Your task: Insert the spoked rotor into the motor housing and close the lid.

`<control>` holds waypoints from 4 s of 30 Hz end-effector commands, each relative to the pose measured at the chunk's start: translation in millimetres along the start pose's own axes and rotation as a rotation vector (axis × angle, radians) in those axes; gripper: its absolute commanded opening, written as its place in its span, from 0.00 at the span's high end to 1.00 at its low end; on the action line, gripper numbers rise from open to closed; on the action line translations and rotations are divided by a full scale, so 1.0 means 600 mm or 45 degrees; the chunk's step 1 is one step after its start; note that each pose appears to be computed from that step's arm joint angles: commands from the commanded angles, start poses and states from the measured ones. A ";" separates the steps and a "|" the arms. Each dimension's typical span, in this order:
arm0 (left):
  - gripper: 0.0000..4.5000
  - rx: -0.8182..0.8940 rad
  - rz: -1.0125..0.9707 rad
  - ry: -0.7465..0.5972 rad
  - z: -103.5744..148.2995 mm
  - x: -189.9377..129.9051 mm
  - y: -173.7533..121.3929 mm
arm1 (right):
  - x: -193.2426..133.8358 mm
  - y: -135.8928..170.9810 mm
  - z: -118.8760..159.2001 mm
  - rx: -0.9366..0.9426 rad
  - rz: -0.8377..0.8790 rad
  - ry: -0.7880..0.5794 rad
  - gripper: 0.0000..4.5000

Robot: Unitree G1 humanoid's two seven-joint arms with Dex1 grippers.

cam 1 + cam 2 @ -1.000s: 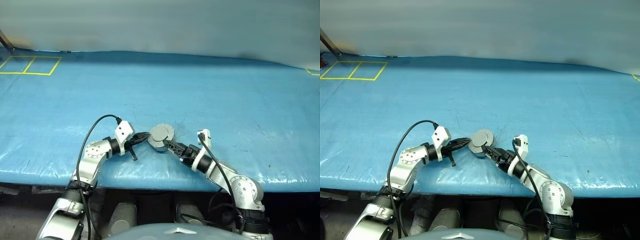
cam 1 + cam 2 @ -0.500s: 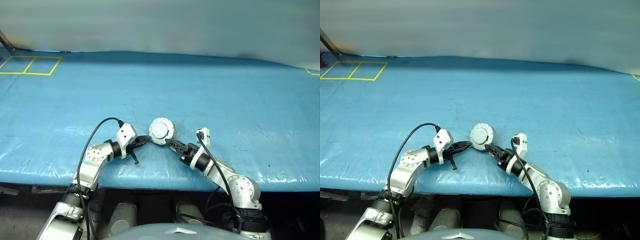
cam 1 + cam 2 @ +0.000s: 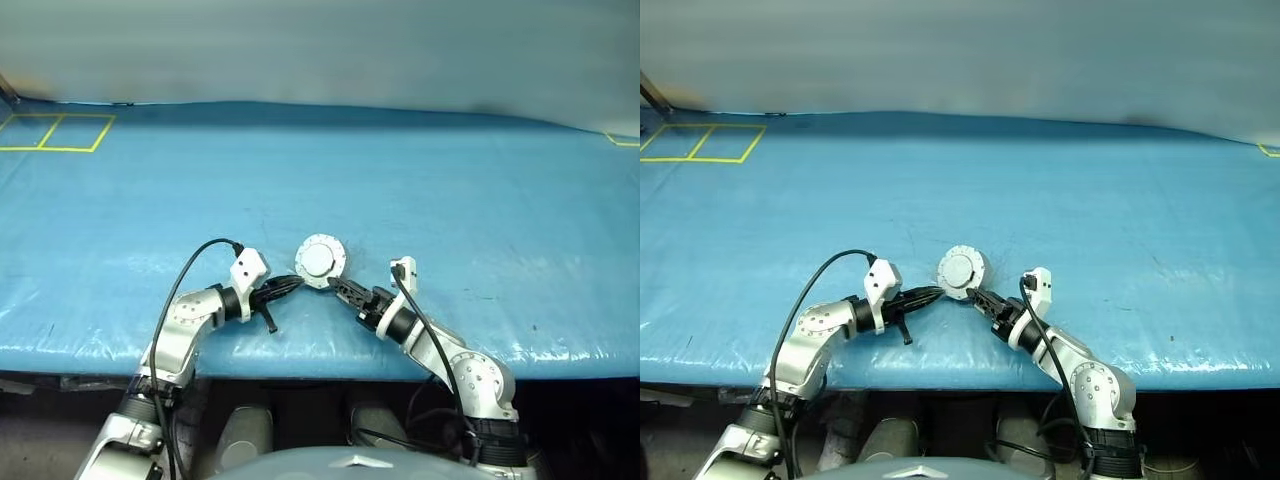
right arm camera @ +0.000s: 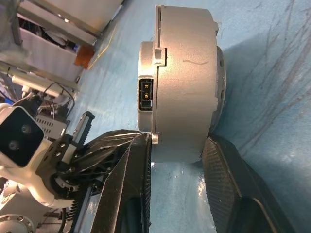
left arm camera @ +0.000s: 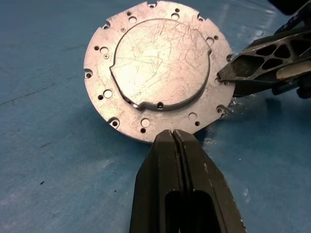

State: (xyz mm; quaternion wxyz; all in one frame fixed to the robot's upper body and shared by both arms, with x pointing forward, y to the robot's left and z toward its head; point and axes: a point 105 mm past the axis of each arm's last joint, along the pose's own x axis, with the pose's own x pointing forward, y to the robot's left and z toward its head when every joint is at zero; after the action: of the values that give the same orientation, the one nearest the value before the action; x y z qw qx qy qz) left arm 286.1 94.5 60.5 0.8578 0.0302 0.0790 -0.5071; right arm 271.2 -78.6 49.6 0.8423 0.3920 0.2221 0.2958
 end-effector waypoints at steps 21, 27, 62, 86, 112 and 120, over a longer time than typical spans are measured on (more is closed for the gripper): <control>0.79 -0.659 0.146 -0.569 0.095 -0.074 0.027 | -0.018 0.162 0.076 0.268 0.574 -0.296 0.74; 0.35 -0.766 0.041 -0.652 0.102 -0.078 0.004 | -0.025 0.196 0.075 0.206 0.673 -0.235 0.74; 0.04 -1.225 -0.130 -0.912 0.133 0.014 -0.008 | -0.018 0.185 0.058 0.130 0.573 -0.092 0.74; 0.41 -1.288 -0.271 -0.635 0.119 0.035 -0.063 | 0.020 0.150 0.062 0.216 0.382 -0.121 0.74; 0.43 -1.187 -0.009 -0.581 0.087 0.033 -0.007 | 0.026 0.151 0.058 0.027 0.359 -0.120 0.13; 0.48 -1.042 0.140 -0.712 0.116 0.006 0.031 | 0.020 0.129 0.074 -0.148 0.243 -0.197 0.13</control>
State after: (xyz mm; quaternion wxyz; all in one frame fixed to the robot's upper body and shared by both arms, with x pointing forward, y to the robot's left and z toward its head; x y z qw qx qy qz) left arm 303.9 85.0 90.7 0.8040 -0.4575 0.1166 -0.3616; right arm 283.4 -54.8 119.3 0.8349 0.4087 0.1407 0.3408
